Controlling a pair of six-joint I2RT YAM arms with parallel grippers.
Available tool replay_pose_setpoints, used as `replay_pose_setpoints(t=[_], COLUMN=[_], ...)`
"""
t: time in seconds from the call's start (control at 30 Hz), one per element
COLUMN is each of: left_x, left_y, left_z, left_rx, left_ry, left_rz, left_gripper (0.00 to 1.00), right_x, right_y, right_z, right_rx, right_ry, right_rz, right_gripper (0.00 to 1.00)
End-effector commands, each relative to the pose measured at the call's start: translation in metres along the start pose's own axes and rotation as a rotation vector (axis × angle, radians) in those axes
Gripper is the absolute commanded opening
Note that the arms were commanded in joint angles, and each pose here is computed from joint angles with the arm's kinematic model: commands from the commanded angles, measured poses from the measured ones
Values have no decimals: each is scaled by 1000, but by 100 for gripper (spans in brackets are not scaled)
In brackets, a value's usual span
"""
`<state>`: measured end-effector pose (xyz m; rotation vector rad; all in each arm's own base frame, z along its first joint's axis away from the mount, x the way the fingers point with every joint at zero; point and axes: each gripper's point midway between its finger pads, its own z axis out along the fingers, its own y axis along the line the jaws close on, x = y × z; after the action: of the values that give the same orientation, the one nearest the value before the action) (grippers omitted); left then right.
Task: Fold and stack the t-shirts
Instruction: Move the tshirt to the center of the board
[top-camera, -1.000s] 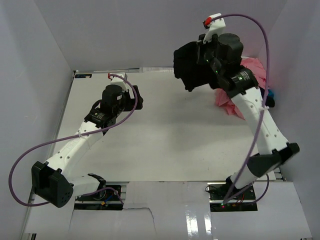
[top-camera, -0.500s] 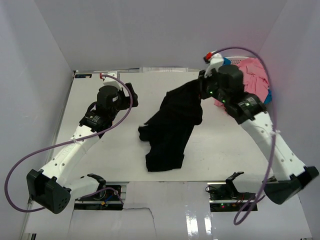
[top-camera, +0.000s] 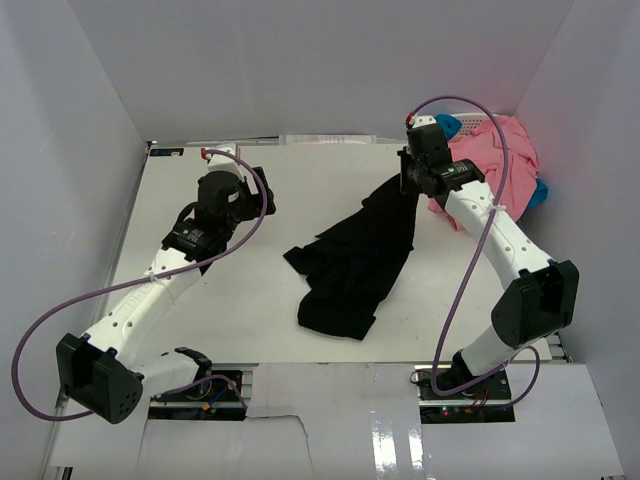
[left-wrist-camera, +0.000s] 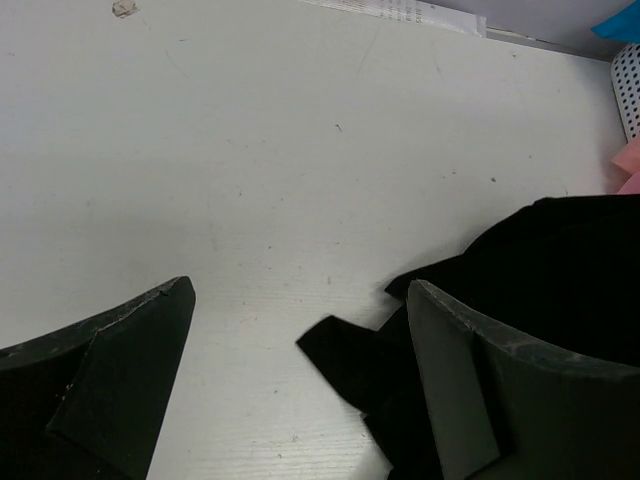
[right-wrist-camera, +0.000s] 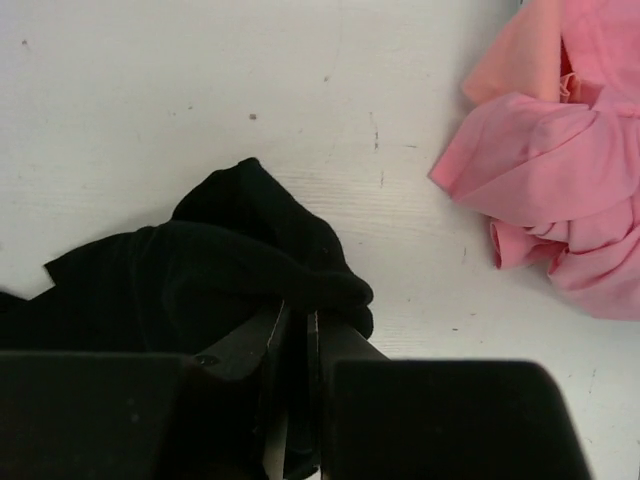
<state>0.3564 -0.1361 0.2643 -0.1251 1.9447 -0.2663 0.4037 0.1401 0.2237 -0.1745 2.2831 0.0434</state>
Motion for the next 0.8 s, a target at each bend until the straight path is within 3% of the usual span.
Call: replay_pose_setpoints(t=[0.0, 0.03, 0.07, 0.1, 0.2, 0.33, 0.53, 0.77], left_x=[-2, -2, -2, -1, 0, 3, 13, 9], left_y=[4, 4, 4, 4, 8, 21, 60, 84], left_z=[0, 0, 1, 1, 3, 7, 26, 34], left_rx=[-19, -20, -22, -24, -51, -118, -229, -259], left_ry=[-4, -3, -4, 0, 5, 24, 108, 123], left_rz=[-7, -6, -8, -7, -11, -39, -144, -233], left_gripper=[98, 98, 98, 98, 98, 98, 98, 98], right_x=[-29, -22, -8, 2, 28, 52, 77, 88], right_y=[-11, -13, -15, -14, 11, 62, 116, 161], right_z=[-14, -12, -7, -5, -3, -15, -17, 12], right_rx=[72, 80, 94, 93, -50, -251, -463, -453], right_ry=[-119, -107, -75, -47, 6, -7, 17, 92], right_rz=[60, 61, 70, 67, 34, -54, -167, -316], right_gripper=[8, 9, 24, 55, 82, 87, 83, 79])
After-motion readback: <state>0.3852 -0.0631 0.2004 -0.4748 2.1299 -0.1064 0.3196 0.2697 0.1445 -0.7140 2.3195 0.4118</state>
